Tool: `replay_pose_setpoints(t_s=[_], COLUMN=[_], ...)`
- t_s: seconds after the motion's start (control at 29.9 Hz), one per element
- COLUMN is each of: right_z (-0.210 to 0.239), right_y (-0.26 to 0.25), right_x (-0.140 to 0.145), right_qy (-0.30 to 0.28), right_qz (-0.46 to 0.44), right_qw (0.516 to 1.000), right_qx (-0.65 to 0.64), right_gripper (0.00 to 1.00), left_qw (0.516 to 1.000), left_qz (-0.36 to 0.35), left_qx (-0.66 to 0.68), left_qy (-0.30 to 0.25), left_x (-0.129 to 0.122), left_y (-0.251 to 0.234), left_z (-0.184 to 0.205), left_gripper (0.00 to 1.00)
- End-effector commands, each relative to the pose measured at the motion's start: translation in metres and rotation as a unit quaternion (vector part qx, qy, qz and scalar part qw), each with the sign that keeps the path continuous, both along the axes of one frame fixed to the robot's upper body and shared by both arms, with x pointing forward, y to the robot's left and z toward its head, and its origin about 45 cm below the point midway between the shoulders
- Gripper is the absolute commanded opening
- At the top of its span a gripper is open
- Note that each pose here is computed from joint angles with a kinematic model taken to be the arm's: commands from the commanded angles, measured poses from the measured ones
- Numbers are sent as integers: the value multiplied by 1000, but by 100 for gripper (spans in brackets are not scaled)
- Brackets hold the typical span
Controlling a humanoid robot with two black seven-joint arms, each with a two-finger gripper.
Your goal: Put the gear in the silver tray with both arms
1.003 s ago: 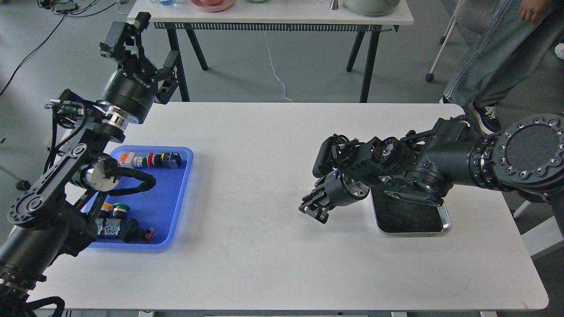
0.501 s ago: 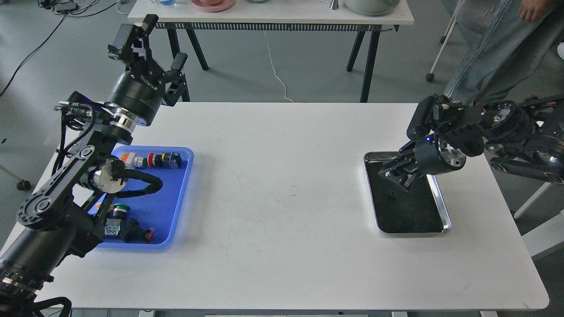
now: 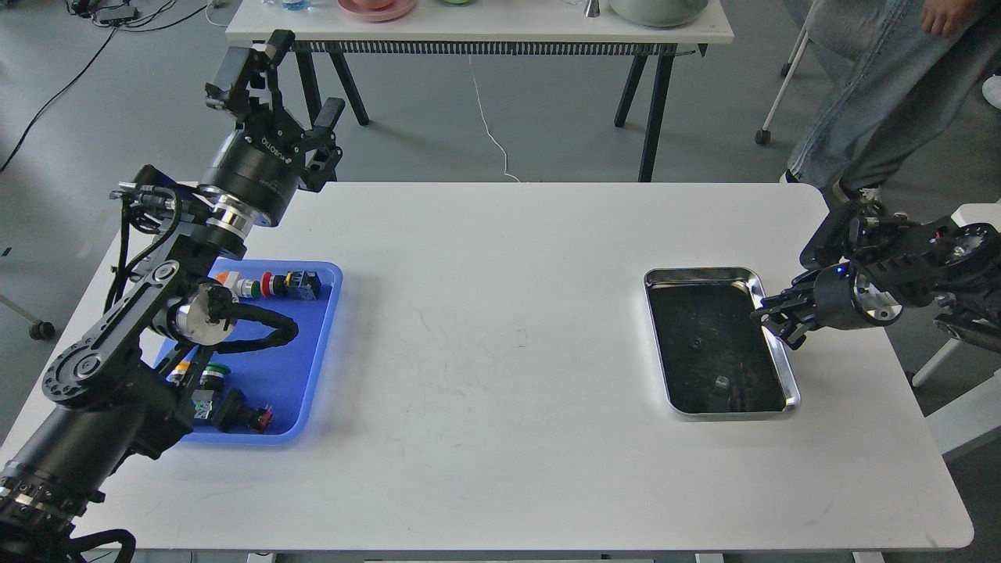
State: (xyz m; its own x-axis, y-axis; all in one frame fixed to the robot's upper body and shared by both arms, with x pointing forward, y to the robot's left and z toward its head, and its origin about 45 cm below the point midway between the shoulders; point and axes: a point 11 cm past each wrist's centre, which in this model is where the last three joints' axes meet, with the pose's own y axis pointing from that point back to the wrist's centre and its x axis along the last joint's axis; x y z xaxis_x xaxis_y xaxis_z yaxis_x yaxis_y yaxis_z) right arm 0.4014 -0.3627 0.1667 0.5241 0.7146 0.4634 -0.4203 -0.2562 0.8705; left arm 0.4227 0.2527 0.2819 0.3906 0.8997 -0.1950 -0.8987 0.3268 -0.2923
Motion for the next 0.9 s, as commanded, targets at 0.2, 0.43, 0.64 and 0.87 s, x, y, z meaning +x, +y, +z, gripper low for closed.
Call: replay_pose_setpoints(t_s=[0.2,0.43,0.64,0.87], right_z=[-32,-43,-44,-36], right_y=[43,42,31,25], right_x=[18,15,11,14], right_qy=[-14,-9,-6,-15], right_qz=[30,30,21,-10], right_qw=[999,999,1000,1000], right_qx=[-9,-17,-21,5], right_gripper=[9,11,27,92], left_qw=[1000,1000,1000,1000], left_qz=[3,4,4,4], left_qx=[-4,-5,-5,-5], left_qy=[-2,-2,-3,-3], left_x=[1,1,1,1], left_y=[1,1,1,1], left_z=[2,2,2,2], left_gripper=[99,99,99,99])
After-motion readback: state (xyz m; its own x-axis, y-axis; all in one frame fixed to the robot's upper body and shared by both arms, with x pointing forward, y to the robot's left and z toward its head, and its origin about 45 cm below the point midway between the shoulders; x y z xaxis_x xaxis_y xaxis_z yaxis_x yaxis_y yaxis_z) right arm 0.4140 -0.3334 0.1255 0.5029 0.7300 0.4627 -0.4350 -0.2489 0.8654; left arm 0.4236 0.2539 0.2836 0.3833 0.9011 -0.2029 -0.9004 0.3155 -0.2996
